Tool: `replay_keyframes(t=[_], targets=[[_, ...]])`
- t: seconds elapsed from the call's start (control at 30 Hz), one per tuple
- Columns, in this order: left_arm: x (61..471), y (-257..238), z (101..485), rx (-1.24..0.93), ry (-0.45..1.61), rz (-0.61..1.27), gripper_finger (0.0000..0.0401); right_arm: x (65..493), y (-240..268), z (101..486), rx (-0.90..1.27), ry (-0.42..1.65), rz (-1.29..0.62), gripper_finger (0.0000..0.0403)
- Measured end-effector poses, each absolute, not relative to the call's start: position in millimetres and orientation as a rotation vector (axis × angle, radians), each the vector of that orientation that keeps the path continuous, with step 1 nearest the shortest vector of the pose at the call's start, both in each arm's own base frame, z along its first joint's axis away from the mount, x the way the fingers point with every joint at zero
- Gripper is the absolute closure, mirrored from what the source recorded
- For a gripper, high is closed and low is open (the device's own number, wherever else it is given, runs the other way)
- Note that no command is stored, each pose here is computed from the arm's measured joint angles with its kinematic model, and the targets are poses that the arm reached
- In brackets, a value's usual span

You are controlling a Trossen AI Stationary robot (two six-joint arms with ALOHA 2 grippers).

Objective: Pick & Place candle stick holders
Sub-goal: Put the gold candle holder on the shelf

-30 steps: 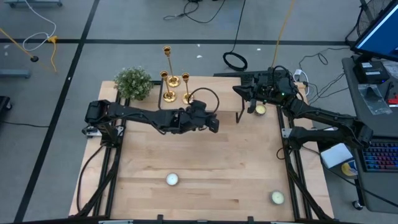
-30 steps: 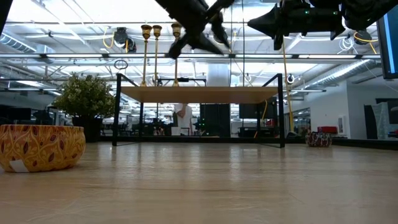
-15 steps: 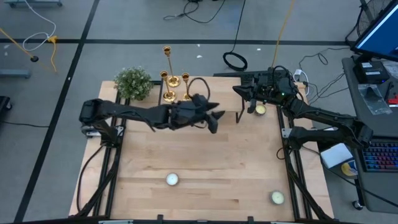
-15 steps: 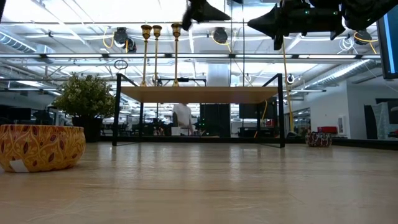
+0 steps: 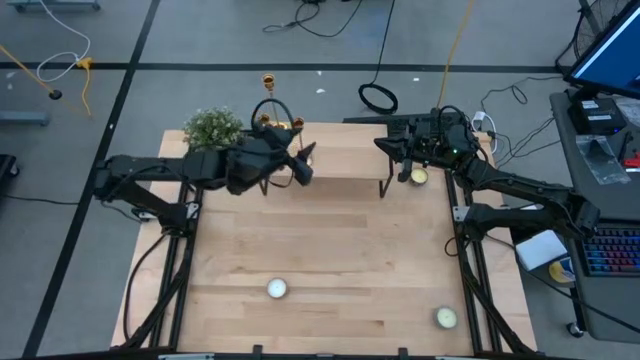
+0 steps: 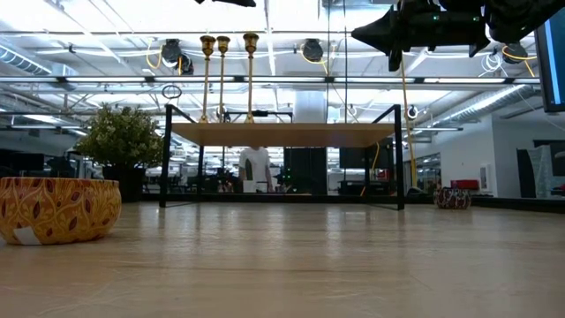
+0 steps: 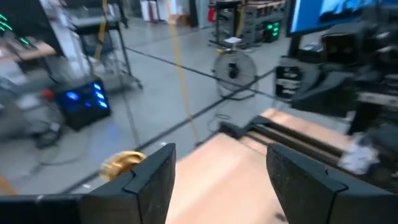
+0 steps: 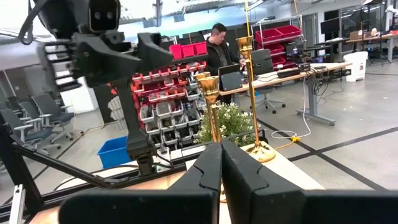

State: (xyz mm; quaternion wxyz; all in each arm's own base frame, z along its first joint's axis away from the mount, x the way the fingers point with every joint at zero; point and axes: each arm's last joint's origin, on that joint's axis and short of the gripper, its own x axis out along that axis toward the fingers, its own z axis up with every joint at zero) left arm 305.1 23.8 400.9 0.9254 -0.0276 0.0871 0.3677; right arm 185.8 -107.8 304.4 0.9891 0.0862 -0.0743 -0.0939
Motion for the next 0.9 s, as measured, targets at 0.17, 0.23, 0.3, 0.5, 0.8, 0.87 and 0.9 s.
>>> replay_keyframes(t=[0.17, 0.23, 0.3, 0.5, 0.8, 0.87, 0.9], targets=[[302, 36, 403, 0.07, 0.219, 0.83, 0.0151, 186, -108, 304, 0.175, -0.149, -0.189, 0.0401], [301, 41, 402, 0.089, 0.23, 0.855, 0.0151, 186, -108, 304, 0.175, -0.149, -0.189, 0.0402], [301, 47, 401, 0.09, 0.238, 0.872, 0.0151, 186, -108, 304, 0.176, -0.149, -0.189, 0.0402], [309, 57, 392, 0.084, 0.259, 0.899, 0.0151, 186, -108, 304, 0.176, -0.149, -0.189, 0.0402], [308, 50, 393, 0.081, 0.245, 0.96, 0.0151, 186, -108, 304, 0.154, -0.147, -0.191, 0.0402], [308, 49, 393, 0.123, 0.267, 0.956, 0.0151, 186, -108, 304, 0.151, -0.146, -0.191, 0.0401], [308, 49, 393, 0.14, 0.277, 0.954, 0.0151, 186, -108, 304, 0.151, -0.146, -0.191, 0.0401]])
